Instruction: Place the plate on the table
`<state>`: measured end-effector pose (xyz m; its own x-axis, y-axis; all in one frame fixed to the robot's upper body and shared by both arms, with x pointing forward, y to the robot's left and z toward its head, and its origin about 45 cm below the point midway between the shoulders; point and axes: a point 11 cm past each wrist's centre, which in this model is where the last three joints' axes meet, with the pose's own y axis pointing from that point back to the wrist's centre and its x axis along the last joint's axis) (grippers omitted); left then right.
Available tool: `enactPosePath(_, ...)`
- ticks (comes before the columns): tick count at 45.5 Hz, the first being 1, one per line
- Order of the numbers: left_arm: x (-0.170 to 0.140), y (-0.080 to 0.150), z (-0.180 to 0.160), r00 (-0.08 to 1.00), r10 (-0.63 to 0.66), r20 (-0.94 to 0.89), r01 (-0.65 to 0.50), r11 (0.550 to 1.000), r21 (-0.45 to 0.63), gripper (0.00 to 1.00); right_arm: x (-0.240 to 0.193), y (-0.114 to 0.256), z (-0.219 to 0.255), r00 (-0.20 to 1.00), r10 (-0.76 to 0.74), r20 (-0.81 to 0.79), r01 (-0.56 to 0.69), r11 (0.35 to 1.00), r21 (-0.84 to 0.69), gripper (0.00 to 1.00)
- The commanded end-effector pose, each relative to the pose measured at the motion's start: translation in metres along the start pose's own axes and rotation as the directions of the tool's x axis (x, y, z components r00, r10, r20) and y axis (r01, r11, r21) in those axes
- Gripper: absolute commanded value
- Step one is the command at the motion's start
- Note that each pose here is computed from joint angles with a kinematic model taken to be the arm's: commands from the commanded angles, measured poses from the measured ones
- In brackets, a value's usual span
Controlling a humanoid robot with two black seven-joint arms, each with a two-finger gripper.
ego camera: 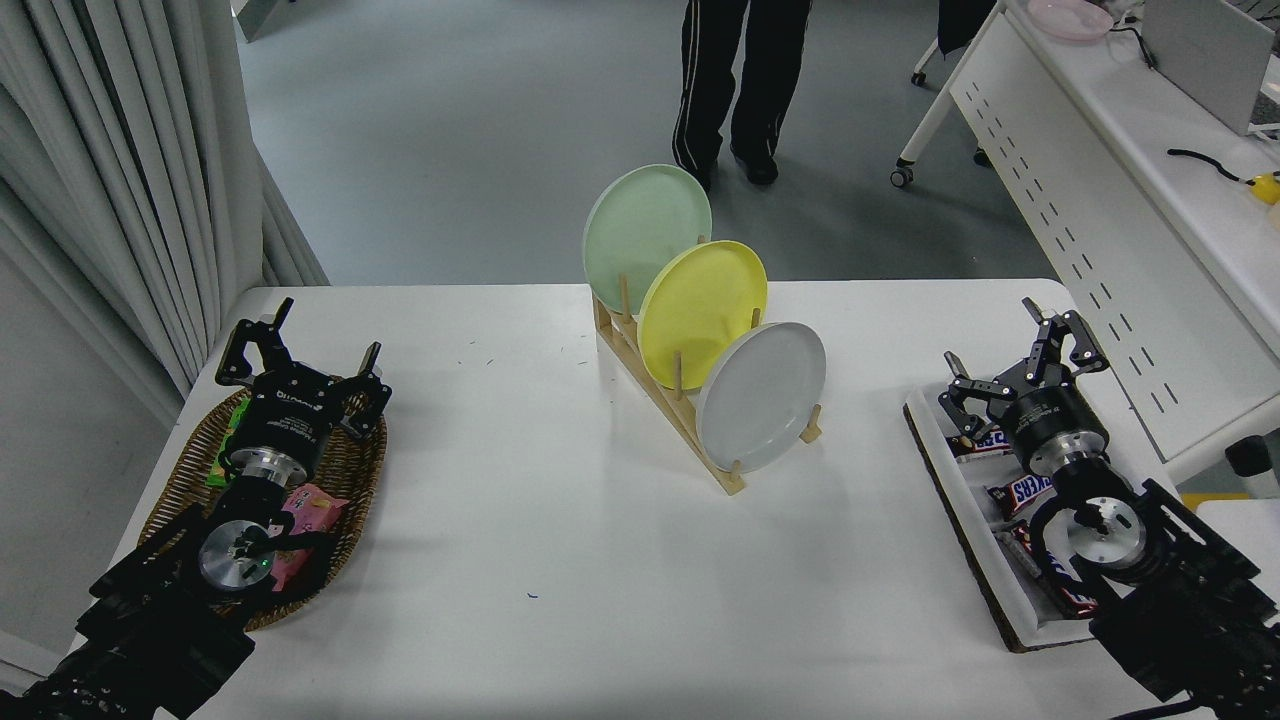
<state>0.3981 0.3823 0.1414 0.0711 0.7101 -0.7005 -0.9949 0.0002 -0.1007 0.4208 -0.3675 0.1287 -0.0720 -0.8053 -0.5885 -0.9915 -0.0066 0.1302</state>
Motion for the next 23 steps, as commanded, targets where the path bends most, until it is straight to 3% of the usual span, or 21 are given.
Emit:
enactPosePath(1, 0.0, 0.0, 0.0, 1.0, 0.0, 0.0, 0.0, 1.0, 0.0, 1.0, -0.0003, 0.0016, 0.0057, 1.0, -0.008, -0.02, 0.008, 1.0, -0.022, 1.0)
enactPosePath(23, -0.0004, -0.0002, 0.0, 1.0, -0.001, -0.001, 0.001, 1.0, 0.0, 1.0, -0.0005, 0.0006, 0.0052, 1.0, -0.004, -0.021, 0.003, 1.0, -0.022, 1.0)
